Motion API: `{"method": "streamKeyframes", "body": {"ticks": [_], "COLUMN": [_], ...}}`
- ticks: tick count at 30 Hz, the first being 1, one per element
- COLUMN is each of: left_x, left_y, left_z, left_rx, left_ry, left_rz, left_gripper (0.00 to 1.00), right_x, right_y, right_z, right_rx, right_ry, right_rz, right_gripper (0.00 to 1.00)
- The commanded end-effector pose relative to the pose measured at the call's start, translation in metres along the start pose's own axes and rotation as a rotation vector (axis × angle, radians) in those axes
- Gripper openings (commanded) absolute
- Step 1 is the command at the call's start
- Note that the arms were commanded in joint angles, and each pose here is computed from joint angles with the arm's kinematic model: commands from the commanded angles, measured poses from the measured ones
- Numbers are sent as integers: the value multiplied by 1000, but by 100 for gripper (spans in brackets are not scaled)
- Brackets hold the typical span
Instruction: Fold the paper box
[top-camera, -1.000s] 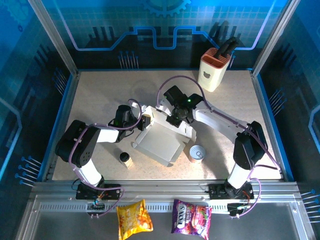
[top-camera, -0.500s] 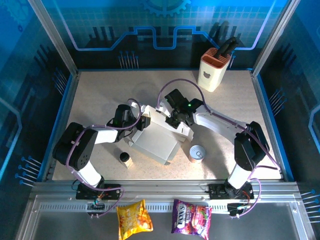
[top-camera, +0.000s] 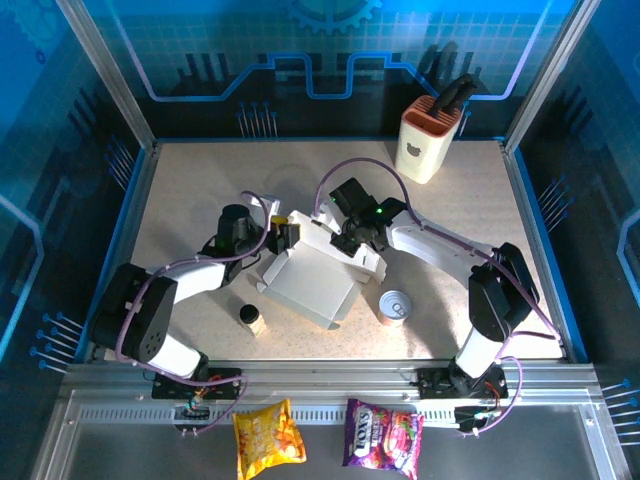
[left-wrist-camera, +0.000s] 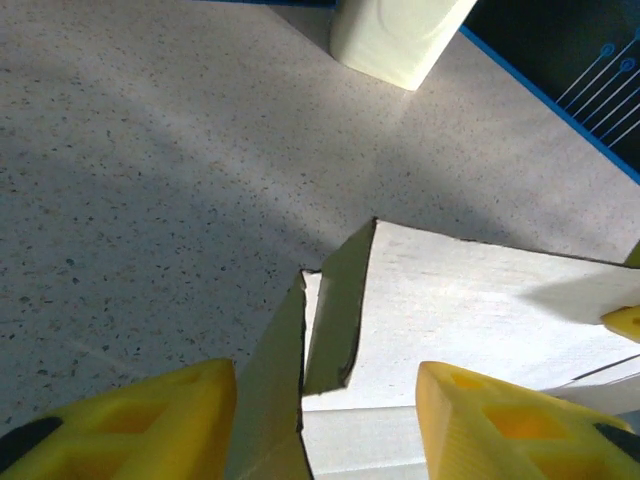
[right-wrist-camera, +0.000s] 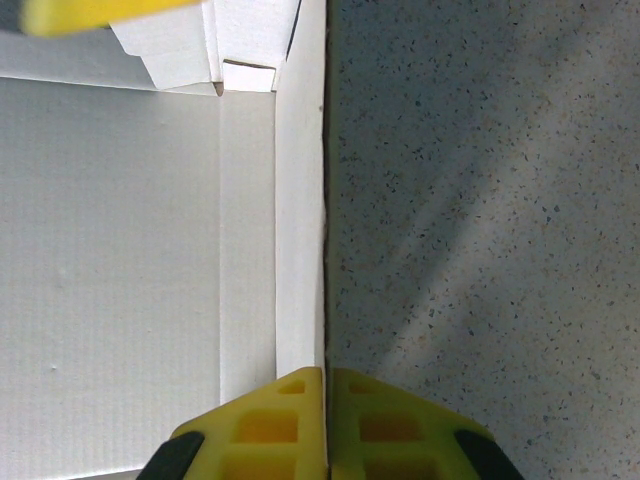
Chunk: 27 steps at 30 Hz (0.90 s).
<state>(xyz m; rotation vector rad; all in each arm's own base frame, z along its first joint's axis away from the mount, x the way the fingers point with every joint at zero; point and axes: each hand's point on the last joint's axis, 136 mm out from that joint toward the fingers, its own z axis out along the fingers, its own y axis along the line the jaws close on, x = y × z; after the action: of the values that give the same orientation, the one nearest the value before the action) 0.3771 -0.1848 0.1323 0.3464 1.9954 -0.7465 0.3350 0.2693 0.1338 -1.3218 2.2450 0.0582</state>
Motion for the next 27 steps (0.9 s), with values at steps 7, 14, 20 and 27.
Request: {"method": "streamKeyframes", "body": {"ticks": [7,14,20,27], "left_x": [-38,-54,-51,-39], "left_y": [-6,2,1,-1], "left_z": [-22,-15,-1,3], "left_rx": [-13,-56,-56,-42], "left_ry": [-41,111,252,331], "left_rz": [-117,-312,-403,-431], "left_gripper": [62,64,64,62], "right_x": [16,15,13,11], "right_y": [10,10,11,11], "right_z": [10,8,7,6], "right_rx": [-48,-45,-44,-41], "right_ry": [57,54,49,47], "right_rz": [-10,-10,-13,-15], "right_gripper": [4,4,4,4]}}
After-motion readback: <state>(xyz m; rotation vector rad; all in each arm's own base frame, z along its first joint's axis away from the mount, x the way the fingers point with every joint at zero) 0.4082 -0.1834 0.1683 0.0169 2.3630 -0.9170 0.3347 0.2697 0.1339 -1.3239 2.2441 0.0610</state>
